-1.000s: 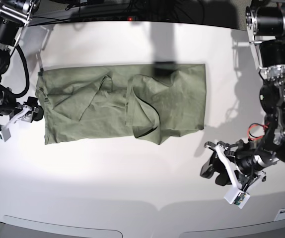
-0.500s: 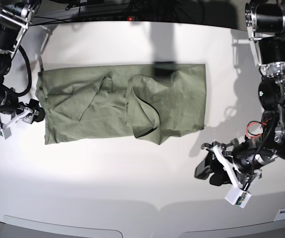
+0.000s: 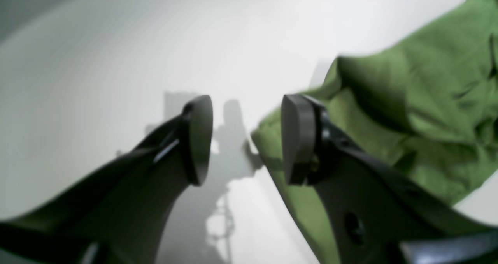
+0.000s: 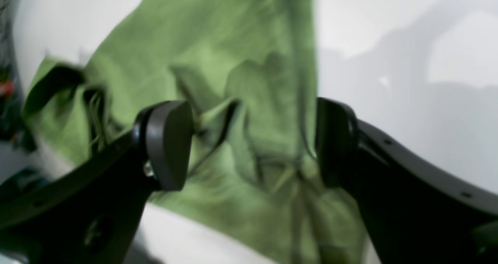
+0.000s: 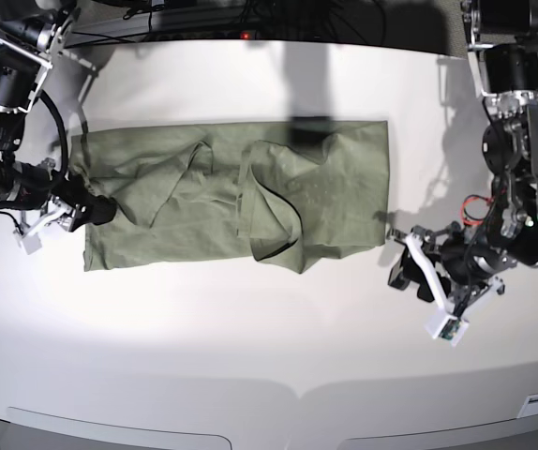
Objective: Fold the T-shirt properly
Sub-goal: 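Grasp both ends of the folded green shirt with both grippers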
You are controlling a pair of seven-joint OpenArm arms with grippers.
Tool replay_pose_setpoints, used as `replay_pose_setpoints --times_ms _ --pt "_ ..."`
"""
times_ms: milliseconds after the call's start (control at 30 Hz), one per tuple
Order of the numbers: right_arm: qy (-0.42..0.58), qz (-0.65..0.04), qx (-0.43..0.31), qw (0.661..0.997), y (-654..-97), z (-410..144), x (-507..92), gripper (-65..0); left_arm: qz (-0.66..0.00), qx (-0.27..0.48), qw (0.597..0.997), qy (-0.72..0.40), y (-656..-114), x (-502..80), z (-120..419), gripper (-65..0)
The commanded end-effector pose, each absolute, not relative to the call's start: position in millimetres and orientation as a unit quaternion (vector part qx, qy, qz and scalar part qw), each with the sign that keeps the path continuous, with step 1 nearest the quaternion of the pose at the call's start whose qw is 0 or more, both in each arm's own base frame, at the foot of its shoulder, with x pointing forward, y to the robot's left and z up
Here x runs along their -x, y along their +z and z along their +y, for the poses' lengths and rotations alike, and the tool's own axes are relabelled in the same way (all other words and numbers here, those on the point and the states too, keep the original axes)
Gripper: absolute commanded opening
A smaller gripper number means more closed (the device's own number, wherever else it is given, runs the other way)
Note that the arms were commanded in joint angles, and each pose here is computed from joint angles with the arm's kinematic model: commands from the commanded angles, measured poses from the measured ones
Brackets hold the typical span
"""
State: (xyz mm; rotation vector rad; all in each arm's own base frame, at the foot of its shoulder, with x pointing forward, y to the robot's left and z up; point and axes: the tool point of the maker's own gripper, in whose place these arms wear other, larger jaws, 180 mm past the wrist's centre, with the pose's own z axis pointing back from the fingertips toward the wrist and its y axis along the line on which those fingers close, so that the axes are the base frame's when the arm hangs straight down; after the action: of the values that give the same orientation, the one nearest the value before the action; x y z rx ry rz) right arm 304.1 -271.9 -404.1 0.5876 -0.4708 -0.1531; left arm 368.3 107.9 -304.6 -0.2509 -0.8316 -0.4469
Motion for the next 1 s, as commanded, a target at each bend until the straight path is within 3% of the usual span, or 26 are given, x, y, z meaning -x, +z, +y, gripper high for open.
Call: replay_pose_setpoints --times_ms 0,200,300,400,567,733,867,967 --pt "-0.068 -0.254 -0.294 0.919 -387 -276 -315 -18.0 -0.418 0.121 0.874 -0.215 -294 -372 109 -36.8" --pt "-0.068 -0.257 -0.308 0.913 -383 -273 -317 -18.5 -0.368 0.168 0.891 -0.203 -333 -330 100 -36.8" --pt "-0.069 -0.263 -0.315 0.909 -380 -271 -318 -22.5 -0.355 0.212 0.89 -0.19 -343 -312 88 -36.8" --pt "-0.07 -0.269 -0.328 0.903 -376 -268 -320 -27.0 -0.354 0.22 0.891 -0.183 -350 -303 87 -36.8" --pt "-0.067 -0.263 -0.328 0.905 -377 -267 -318 -27.9 -0.347 0.219 0.894 -0.181 -355 -297 88 -36.8" --pt "-0.066 -0.268 -0.352 0.895 -370 -261 -320 -52.4 -0.345 0.219 0.894 -0.181 -356 -297 88 -36.8" --pt "-0.057 -0.274 -0.392 0.876 -357 -246 -324 -65.0 -0.35 0.253 0.885 -0.176 -349 -294 77 -36.8" --pt "-0.05 -0.287 -0.421 0.859 -345 -234 -333 -65.0 -0.356 0.26 0.879 -0.181 -347 -295 72 -36.8"
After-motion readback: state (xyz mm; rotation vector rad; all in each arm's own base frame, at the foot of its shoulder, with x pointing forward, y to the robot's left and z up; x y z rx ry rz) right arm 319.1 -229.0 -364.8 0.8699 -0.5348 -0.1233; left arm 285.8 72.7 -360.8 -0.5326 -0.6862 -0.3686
